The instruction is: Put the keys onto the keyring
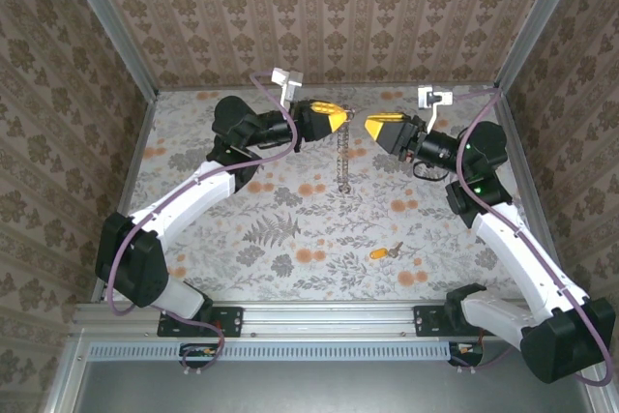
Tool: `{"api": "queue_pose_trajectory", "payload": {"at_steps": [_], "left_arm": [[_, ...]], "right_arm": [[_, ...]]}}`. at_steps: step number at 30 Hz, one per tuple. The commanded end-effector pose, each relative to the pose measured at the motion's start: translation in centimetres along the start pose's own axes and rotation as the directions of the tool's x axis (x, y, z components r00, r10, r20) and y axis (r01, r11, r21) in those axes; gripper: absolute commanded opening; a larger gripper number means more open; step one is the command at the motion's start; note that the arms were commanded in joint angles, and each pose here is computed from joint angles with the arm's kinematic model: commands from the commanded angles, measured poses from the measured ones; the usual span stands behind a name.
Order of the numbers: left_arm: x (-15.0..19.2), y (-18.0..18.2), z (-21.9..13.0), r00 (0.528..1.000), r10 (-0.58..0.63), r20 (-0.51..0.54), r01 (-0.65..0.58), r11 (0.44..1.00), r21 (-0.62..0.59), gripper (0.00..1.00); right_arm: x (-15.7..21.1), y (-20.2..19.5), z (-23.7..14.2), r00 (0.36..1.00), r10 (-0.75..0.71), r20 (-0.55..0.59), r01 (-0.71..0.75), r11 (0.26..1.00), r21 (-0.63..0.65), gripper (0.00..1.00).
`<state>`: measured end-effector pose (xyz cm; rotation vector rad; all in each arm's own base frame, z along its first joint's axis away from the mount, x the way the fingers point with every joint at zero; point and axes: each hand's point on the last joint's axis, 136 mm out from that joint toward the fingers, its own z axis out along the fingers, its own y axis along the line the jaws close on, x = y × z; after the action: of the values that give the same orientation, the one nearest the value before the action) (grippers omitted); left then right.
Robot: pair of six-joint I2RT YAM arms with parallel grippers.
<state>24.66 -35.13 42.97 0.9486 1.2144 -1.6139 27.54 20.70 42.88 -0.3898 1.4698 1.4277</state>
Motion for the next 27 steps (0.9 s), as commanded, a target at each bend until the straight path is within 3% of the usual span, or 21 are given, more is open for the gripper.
{"api": "queue_pose_trajectory", "payload": {"at_steps": [1, 14, 21, 27], "left_arm": [[-2.0, -1.4, -0.5, 0.997, 0.053, 0.061, -0.053, 0.999, 0.007, 0.00], [-2.8, 0.2, -0.8, 0.983, -0.009, 0.181, 0.017, 0.999, -0.041, 0.00], [-3.4, 2.6, -1.5, 0.918, -0.109, 0.382, 0.153, 0.984, -0.087, 0.00], [-3.2, 3.9, -2.1, 0.879, -0.121, 0.461, 0.211, 0.966, -0.149, 0.00]], "right_arm": [[-0.4, 0.7, 0.4, 0.999, -0.027, 0.023, 0.028, 0.999, -0.029, 0.29], [-1.2, -0.3, 1.7, 0.996, -0.025, 0.089, 0.028, 0.999, -0.034, 0.32], [-2.7, -1.3, 1.6, 0.978, -0.031, 0.207, 0.036, 0.999, -0.020, 0.35], [-3.8, -1.4, 2.0, 0.966, -0.007, 0.257, 0.020, 0.999, -0.048, 0.34]]}}
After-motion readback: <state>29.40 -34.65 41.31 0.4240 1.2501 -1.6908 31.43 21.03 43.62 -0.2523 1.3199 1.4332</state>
